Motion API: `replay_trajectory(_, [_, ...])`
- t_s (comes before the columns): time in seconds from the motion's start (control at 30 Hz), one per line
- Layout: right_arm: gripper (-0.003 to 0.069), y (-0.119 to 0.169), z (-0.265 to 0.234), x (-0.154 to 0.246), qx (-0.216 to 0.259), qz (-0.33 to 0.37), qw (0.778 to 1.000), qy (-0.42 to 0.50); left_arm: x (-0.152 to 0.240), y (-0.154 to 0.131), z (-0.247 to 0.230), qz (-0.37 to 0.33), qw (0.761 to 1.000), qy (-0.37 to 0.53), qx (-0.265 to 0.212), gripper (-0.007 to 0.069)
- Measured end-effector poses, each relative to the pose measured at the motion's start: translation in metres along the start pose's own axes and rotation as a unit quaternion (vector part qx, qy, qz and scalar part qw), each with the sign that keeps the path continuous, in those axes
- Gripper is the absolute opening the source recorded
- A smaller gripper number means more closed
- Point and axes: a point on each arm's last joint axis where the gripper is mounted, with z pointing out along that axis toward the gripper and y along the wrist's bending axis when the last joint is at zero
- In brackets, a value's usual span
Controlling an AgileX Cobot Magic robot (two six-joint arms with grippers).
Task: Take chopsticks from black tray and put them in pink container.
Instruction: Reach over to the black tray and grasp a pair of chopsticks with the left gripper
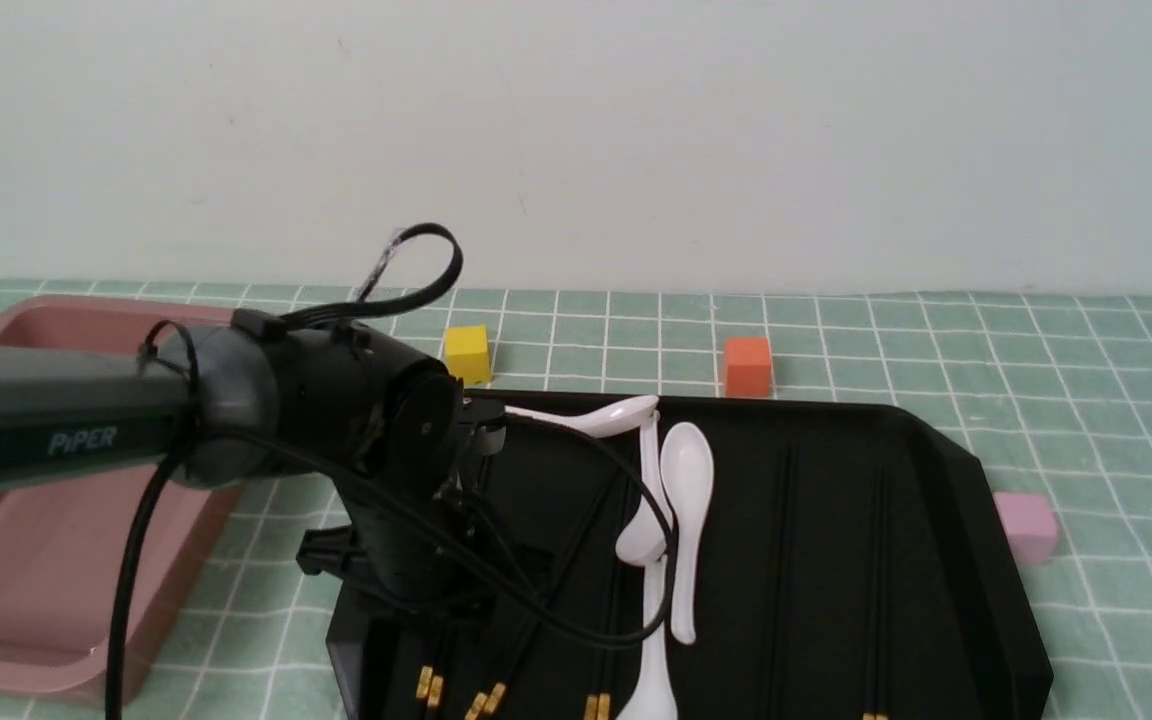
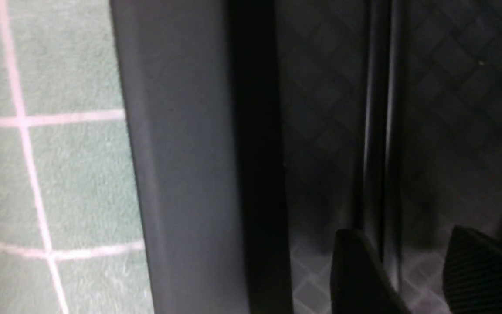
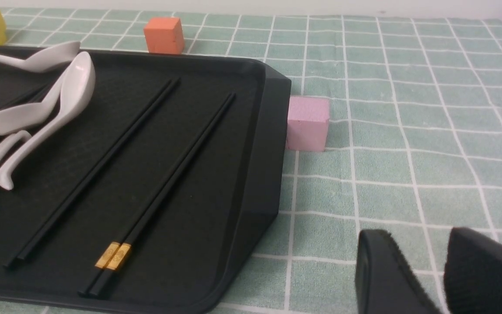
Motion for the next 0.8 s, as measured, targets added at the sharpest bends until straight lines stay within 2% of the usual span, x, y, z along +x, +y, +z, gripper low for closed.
replay_trajectory(0.3, [0.024,0.0,0.0,0.0,0.0,0.0,1.0,0.0,-0.001,0.0,0.01,-0.003,1.0,0.009,-0.007,0.0266])
replay_trajectory(0.37, [0.024,0.0,0.0,0.0,0.0,0.0,1.0,0.0,-0.001,0.0,0.011,-0.005,1.0,0.01,-0.01,0.0229])
replay_trajectory(0.5, [0.024,0.0,0.0,0.0,0.0,0.0,1.0,0.0,-0.002,0.0,0.011,-0.011,1.0,0.008,-0.014,0.0108])
replay_trajectory(0.8, [0.024,0.0,0.0,0.0,0.0,0.0,1.0,0.0,0.0,-0.001,-0.007,-0.033,0.999,0.004,0.007,0.0113])
